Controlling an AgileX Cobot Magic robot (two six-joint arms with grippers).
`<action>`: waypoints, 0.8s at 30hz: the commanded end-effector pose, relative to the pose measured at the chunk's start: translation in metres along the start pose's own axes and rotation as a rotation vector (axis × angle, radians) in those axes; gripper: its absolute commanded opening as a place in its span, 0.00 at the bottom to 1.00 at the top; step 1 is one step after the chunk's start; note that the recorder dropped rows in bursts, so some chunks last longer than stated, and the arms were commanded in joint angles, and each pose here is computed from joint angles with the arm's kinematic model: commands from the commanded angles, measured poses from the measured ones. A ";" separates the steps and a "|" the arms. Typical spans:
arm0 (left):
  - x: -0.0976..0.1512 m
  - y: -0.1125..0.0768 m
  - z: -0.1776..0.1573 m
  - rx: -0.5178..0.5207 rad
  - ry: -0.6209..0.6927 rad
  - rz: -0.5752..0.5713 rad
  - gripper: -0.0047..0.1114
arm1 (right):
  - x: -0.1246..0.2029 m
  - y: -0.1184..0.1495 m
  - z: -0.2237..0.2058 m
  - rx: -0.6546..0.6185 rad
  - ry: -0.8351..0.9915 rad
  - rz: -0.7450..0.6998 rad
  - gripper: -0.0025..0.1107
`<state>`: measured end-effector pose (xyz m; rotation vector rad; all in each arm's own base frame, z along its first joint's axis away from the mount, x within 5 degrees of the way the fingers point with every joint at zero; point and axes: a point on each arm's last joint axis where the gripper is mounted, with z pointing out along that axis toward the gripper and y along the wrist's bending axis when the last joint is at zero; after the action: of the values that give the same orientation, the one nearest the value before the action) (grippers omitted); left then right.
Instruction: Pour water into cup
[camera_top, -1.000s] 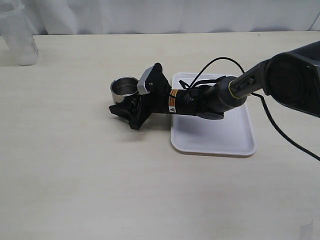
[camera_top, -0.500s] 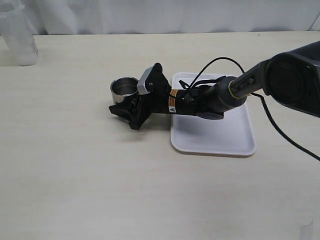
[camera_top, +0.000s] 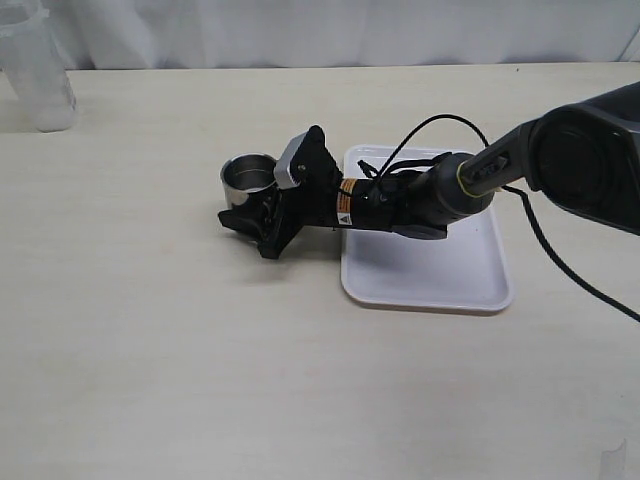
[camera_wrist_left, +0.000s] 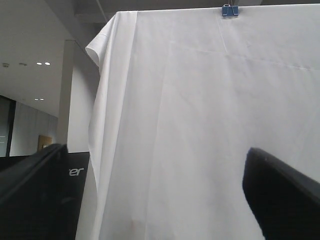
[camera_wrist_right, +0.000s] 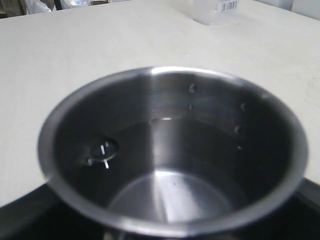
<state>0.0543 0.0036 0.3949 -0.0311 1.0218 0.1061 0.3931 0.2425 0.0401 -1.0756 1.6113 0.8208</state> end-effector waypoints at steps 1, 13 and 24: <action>0.001 0.000 -0.001 0.003 0.001 -0.001 0.79 | 0.008 -0.001 0.000 0.017 0.042 0.014 0.06; 0.001 0.000 -0.001 0.002 0.003 -0.003 0.79 | 0.008 -0.001 0.000 0.017 0.042 0.014 0.06; 0.014 0.003 -0.017 -0.044 0.206 -0.027 0.79 | 0.007 -0.001 0.000 0.017 0.040 0.014 0.06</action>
<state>0.0508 0.0066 0.3820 -0.0890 1.1643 0.1015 0.3936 0.2423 0.0401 -1.0687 1.6150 0.8185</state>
